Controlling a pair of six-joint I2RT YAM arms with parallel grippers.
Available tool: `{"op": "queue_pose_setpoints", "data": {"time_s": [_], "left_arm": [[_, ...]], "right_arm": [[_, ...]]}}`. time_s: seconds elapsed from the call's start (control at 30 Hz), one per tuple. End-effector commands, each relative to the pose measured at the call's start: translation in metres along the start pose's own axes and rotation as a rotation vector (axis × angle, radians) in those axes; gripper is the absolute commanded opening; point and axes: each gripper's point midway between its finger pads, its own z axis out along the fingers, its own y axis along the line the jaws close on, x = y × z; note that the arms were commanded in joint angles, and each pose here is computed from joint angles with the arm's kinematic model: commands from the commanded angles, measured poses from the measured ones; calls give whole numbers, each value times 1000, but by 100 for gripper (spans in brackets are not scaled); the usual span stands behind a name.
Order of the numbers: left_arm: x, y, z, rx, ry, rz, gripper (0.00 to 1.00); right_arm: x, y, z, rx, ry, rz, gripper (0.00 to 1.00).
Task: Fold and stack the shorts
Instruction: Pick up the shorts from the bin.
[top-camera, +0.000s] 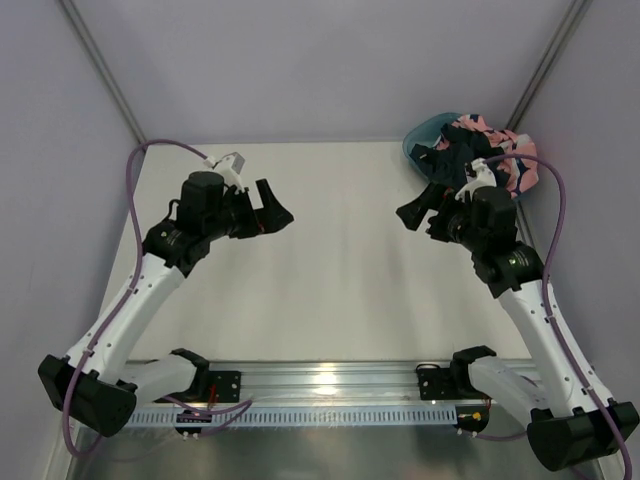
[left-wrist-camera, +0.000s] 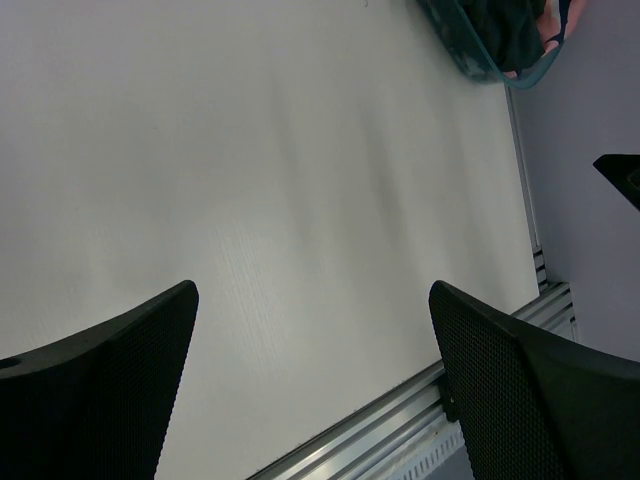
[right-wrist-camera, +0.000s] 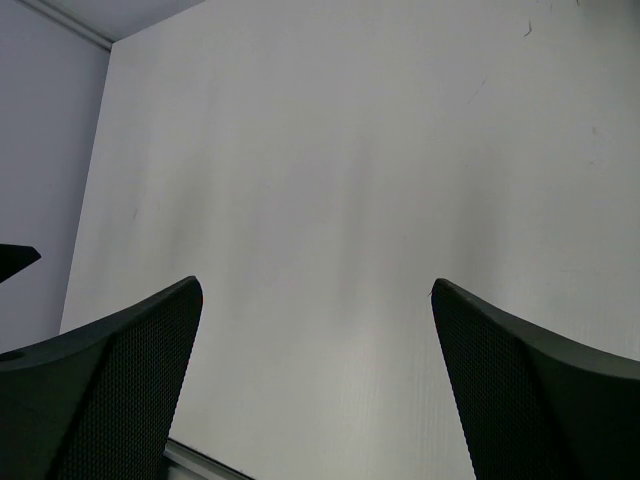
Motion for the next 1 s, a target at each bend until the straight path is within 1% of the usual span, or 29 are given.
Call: {"op": "queue_pose_setpoints", "data": {"time_s": [0.0, 0.1, 0.2, 0.3, 0.33, 0.4, 0.43, 0.47, 0.5, 0.53, 0.63, 0.67, 0.7, 0.73, 0.77, 0.8, 0.83, 0.87, 0.97], "left_arm": [[-14, -9, -15, 32, -64, 53, 99], [-17, -11, -22, 33, -76, 71, 99], [-14, -13, -25, 48, -75, 80, 99], [-11, -21, -26, 102, -75, 73, 99], [-7, -22, -25, 115, -63, 66, 99], [-6, -33, -26, 178, -63, 49, 99], [-1, -32, -24, 190, -51, 39, 99], [-3, -36, -23, 211, -64, 37, 99], [-2, -38, -24, 225, -59, 26, 99], [-1, -38, -23, 225, -55, 22, 99], [-2, -36, -22, 212, -59, 26, 99], [-2, -34, -21, 206, -62, 28, 99], [-2, -32, -19, 197, -61, 26, 99], [-2, -32, -18, 198, -60, 26, 99], [0, -31, -16, 198, -55, 23, 99], [1, -31, -13, 203, -46, 21, 99], [3, -30, -9, 201, -37, 19, 99], [5, -29, -7, 199, -29, 15, 99], [9, -24, 5, 188, -6, 5, 99]], "right_arm": [[-31, 19, -12, -56, -113, -26, 99], [-39, 12, -11, -2, -137, -29, 99], [-51, 6, -10, 54, -155, -86, 100], [-79, -5, -7, 148, -237, -141, 99], [-93, -20, 2, 235, -278, -159, 100], [-121, -34, 7, 337, -340, -216, 100], [-134, -60, 20, 451, -355, -218, 99], [-153, -64, 20, 480, -384, -222, 100], [-161, -75, 24, 518, -385, -229, 98], [-167, -104, 39, 580, -364, -211, 97], [-189, -133, 57, 592, -373, -189, 89], [-188, -155, 75, 599, -330, -185, 88], [-188, -167, 83, 611, -305, -193, 88], [-197, -171, 88, 611, -294, -193, 88], [-183, -195, 111, 599, -209, -176, 88], [-178, -203, 120, 588, -166, -180, 87], [-182, -206, 128, 566, -155, -185, 84], [-169, -218, 145, 539, -102, -181, 84], [-166, -234, 163, 536, -71, -196, 83]]}}
